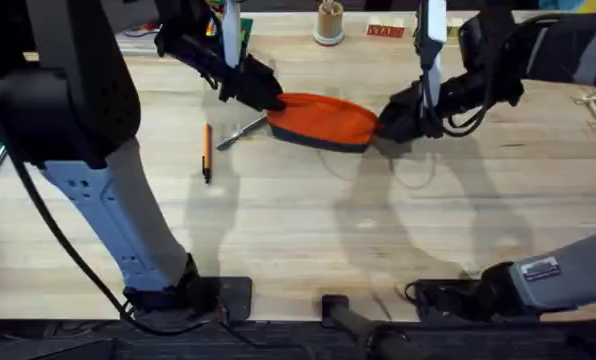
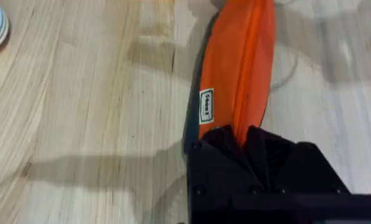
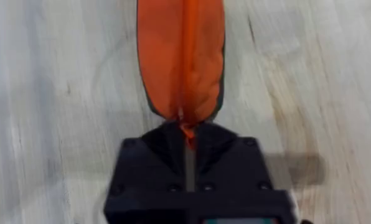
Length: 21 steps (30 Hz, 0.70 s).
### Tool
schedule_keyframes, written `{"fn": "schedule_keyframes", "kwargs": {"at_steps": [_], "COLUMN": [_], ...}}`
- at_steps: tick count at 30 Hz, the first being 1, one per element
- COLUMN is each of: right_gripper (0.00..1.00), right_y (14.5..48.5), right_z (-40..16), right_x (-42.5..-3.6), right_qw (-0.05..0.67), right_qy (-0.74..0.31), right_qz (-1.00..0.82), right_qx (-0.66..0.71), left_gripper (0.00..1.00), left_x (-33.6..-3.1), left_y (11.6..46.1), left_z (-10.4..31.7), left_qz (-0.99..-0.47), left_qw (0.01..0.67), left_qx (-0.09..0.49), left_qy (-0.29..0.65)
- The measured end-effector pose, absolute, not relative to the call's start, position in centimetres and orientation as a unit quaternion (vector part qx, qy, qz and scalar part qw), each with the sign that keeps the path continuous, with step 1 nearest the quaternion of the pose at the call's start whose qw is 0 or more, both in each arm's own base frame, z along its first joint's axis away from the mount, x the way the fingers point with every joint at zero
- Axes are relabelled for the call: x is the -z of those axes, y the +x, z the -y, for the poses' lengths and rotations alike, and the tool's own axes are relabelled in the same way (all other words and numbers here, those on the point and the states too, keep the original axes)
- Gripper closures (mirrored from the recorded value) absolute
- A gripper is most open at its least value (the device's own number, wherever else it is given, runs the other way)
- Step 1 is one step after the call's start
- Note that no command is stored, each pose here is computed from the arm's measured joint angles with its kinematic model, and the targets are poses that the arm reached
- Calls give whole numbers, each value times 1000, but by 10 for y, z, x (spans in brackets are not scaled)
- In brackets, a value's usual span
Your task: Unzip the bag, pick up the pens from the table one at a time and place them inside, then zip the bag closed.
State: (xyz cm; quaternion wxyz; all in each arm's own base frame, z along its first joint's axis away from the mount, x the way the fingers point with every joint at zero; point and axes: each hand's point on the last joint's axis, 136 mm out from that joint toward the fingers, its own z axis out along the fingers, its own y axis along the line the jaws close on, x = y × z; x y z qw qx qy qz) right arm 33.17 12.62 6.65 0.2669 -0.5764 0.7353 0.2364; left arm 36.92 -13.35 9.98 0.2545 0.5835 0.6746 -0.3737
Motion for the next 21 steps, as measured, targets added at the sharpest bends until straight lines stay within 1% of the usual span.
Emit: {"fn": "schedule_keyframes", "kwargs": {"at_steps": [1, 3, 12, 21], "right_gripper": [945, 966, 969, 969], "right_y": [332, 332, 332, 327], "right_z": [-126, -126, -124, -114], "right_x": [-67, -67, -66, -59], "right_qw": [268, 268, 266, 233], "right_qy": [-576, -576, -575, -573], "right_qz": [-735, -736, -737, -755], "right_qx": [-236, -235, -235, -218], "left_gripper": [959, 959, 959, 958], "left_x": [-100, -100, -100, -100], "left_y": [370, 369, 369, 369], "left_z": [133, 133, 133, 133], "left_qz": [-675, -675, -675, -675], "left_qw": [255, 255, 255, 255], "left_qx": [373, 374, 373, 374], "left_qy": [583, 583, 583, 583]}}
